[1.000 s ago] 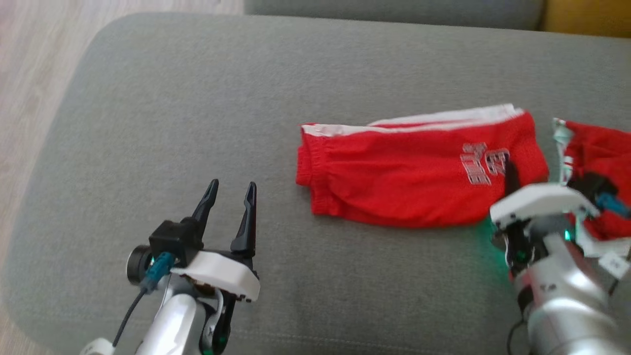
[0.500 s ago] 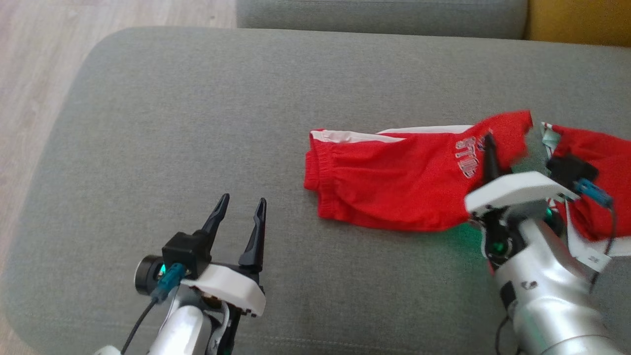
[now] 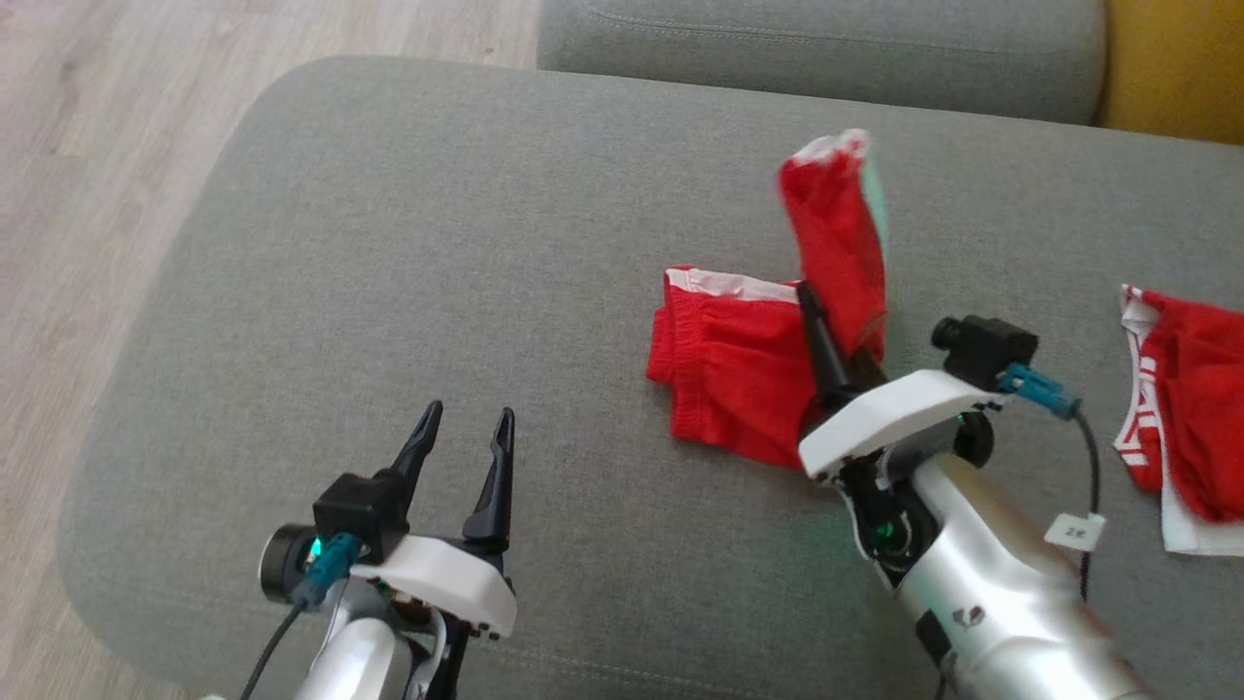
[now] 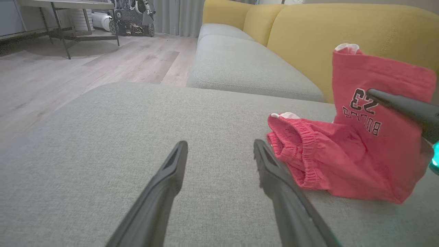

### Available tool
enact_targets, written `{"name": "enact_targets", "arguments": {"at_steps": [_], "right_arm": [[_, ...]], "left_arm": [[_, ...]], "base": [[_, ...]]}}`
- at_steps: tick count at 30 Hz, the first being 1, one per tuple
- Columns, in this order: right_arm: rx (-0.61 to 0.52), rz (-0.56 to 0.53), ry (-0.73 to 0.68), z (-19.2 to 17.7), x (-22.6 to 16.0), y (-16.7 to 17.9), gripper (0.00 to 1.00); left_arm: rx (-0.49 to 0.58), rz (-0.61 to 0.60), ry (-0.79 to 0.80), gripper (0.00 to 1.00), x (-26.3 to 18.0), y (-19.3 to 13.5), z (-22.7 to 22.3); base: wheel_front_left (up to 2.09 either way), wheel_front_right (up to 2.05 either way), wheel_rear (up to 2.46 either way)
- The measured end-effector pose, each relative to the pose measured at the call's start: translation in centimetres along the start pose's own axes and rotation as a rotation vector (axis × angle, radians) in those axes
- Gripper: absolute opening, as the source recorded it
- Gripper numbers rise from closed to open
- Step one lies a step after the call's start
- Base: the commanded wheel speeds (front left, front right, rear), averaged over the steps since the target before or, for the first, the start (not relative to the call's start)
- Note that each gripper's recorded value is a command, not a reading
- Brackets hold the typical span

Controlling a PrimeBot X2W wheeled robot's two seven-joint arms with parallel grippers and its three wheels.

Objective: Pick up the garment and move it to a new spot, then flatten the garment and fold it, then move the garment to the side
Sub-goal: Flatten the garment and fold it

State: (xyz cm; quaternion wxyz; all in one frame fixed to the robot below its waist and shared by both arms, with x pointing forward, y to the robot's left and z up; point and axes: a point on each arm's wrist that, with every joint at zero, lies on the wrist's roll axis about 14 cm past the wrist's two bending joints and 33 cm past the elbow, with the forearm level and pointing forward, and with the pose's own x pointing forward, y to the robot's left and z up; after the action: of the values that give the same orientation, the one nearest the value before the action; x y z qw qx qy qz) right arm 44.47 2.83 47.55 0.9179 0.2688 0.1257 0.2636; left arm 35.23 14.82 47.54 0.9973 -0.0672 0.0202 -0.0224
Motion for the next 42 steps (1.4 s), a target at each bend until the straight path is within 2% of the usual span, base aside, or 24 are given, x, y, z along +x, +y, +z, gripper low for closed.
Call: {"name": "enact_targets", "arguments": {"at_steps": [11,12,13,21,30,35,42], "right_arm": [[-0.034,0.099,0.133,-4.4,0.1,2.9,0.00],[-0.038,0.105,0.146,-4.8,0.0,3.0,0.62],[-0.040,0.113,0.160,-5.2,-0.1,3.2,1.00],[-0.035,0.204,0.274,-8.7,-1.2,5.8,1.00],[-0.034,0.171,0.474,-12.8,-3.2,4.5,1.00],[-0.018,0.160,0.441,-11.7,-2.5,4.3,1.00],[-0.040,0.125,0.241,-6.4,-1.0,3.4,1.00]], "left_arm": [[-0.008,0.038,0.018,1.00,-0.6,1.1,-0.5],[-0.008,0.039,0.019,1.00,-0.6,1.1,-0.6],[-0.008,0.040,0.021,1.00,-0.6,1.1,-0.6],[-0.017,0.046,0.033,1.00,-0.5,1.2,-1.0],[-0.023,0.033,0.046,1.00,-0.2,0.7,-1.4],[-0.025,0.021,0.047,1.00,0.0,0.3,-1.4],[-0.039,0.012,0.003,1.00,0.8,0.1,-0.1]], "base": [[0.00,0.00,0.00],[0.00,0.00,0.00],[0.00,0.00,0.00],[0.00,0.00,0.00],[0.00,0.00,0.00],[0.00,0.00,0.00],[0.00,0.00,0.00]]}}
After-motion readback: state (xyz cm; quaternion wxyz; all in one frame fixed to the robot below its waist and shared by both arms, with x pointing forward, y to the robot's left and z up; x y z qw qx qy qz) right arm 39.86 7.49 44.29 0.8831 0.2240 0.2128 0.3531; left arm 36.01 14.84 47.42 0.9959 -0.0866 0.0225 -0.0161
